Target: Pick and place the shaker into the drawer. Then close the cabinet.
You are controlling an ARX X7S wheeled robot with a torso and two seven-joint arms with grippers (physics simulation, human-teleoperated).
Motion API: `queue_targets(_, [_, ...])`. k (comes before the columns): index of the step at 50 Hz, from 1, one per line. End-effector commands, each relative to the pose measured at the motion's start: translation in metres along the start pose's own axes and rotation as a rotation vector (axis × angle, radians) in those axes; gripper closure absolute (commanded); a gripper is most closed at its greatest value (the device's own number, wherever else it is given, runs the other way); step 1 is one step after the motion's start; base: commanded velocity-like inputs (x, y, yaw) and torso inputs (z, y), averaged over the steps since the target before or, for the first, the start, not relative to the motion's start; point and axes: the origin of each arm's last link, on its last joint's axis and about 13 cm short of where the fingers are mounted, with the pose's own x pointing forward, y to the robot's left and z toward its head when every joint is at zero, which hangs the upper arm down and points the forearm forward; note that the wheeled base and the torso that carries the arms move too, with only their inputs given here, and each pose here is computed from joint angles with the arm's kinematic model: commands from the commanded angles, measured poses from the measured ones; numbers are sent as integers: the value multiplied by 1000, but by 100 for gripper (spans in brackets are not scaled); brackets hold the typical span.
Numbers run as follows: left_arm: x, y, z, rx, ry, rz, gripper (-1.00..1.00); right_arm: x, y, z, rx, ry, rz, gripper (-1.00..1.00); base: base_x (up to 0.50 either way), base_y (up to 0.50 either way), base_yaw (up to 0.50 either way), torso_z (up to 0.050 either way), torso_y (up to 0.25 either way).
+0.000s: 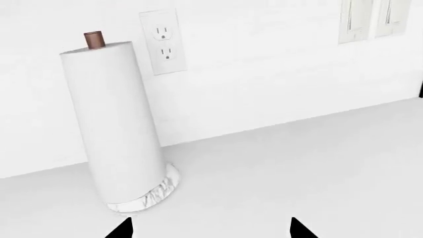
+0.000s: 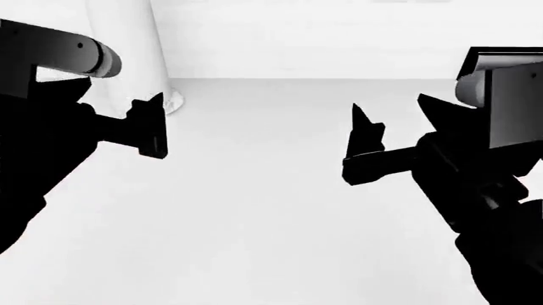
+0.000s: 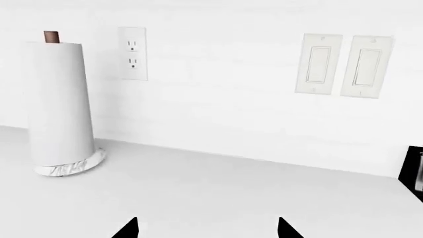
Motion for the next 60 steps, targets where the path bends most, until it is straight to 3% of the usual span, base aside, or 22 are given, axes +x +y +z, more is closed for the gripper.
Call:
queue_targets(1, [2, 13, 62, 74, -28, -2, -100, -2, -11, 66, -27, 41, 0, -100, 0, 0, 0, 0, 0])
queue_targets(9, [2, 20, 81, 78, -6, -1, -100, -4, -12, 85, -23, 61, 4, -100, 0, -20, 0, 0, 0])
queue_targets(18, [2, 21, 76, 70, 6, 5, -100, -4, -12, 82, -28, 65, 3, -100, 78, -422, 0, 0, 0])
queue_targets(29, [-2, 24, 83, 74, -16, 19, -100, -6, -8, 87, -50, 32, 45, -100, 151, 1, 0, 0, 0])
queue_targets(53, [-2, 24, 80, 74, -6, 18, -100, -6, -12, 85, -70, 34, 5, -100, 197, 1, 0, 0, 0])
queue_targets(56, [-2, 25, 79, 73, -4, 19, -100, -5, -13, 88, -103, 6, -18, -100, 0, 0, 0, 0, 0])
queue_targets(60, [-2, 25, 78, 71, -1, 21, -100, -8, -15, 108, -255, -173, -137, -100, 0, 0, 0, 0, 0])
